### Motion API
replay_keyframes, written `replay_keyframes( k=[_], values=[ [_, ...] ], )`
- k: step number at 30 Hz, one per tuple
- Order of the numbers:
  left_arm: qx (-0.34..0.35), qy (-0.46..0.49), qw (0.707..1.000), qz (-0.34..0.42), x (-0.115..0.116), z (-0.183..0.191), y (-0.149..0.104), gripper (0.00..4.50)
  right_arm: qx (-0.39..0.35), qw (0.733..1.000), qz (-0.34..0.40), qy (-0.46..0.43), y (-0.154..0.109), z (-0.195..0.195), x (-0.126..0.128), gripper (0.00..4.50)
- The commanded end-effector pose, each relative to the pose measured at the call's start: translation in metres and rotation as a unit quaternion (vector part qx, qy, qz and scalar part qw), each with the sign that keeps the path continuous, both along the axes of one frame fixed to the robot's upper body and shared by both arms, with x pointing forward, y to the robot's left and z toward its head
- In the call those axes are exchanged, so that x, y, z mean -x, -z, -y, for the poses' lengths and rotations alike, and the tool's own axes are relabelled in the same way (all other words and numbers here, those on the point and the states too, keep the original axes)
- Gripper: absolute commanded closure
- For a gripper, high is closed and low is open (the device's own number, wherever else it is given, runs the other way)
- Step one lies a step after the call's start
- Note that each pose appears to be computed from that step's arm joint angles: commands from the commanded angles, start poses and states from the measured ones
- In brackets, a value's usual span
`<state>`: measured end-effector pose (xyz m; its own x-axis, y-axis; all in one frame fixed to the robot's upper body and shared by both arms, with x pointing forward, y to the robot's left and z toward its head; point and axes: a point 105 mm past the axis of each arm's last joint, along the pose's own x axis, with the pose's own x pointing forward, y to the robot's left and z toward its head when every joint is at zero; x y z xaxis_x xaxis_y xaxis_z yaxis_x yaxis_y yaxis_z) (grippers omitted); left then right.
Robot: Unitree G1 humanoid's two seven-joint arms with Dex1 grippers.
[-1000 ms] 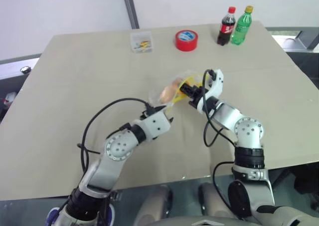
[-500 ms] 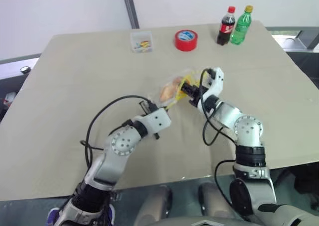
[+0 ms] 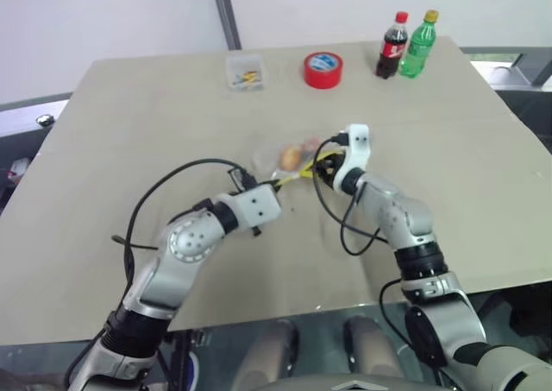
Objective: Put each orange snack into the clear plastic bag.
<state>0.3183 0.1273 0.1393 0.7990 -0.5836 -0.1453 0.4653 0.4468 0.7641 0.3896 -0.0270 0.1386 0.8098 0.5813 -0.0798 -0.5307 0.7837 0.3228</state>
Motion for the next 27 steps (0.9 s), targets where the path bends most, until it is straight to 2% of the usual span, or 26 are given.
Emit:
replay_keyframes(
  k=[1, 8, 10, 12, 19, 23, 25, 27],
  values=[
    [0.024, -0.018, 0.999, 0.010, -0.007, -0.008, -0.013, 4.50, 0.065, 0.992, 0.104, -0.031, -0.025, 0.012, 0.017, 0.67],
    [0.036, -0.023, 0.999, 0.000, -0.016, -0.013, -0.017, 4.50, 0.212, 0.954, 0.177, -0.115, -0.021, 0.037, 0.062, 0.67],
    [0.036, -0.020, 0.999, -0.002, -0.018, -0.013, -0.018, 4.50, 0.238, 0.947, 0.188, -0.109, -0.023, 0.043, 0.067, 0.12],
    [0.036, -0.017, 0.999, -0.001, -0.019, -0.011, -0.019, 4.50, 0.247, 0.944, 0.194, -0.102, -0.025, 0.044, 0.069, 0.03],
    [0.012, 0.019, 0.999, 0.045, -0.017, 0.007, -0.029, 4.50, 0.149, 0.977, 0.139, -0.054, -0.028, 0.019, 0.047, 0.03],
    [0.001, 0.021, 0.997, 0.081, -0.018, 0.016, -0.038, 4.50, 0.153, 0.974, 0.162, -0.033, -0.035, 0.006, 0.021, 0.03],
    [-0.003, 0.021, 0.996, 0.087, -0.018, 0.017, -0.040, 4.50, 0.165, 0.970, 0.172, -0.039, -0.035, 0.003, 0.016, 0.03],
    [-0.004, 0.023, 0.996, 0.087, -0.018, 0.019, -0.040, 4.50, 0.207, 0.958, 0.187, -0.067, -0.027, 0.005, 0.018, 0.03]
  ],
)
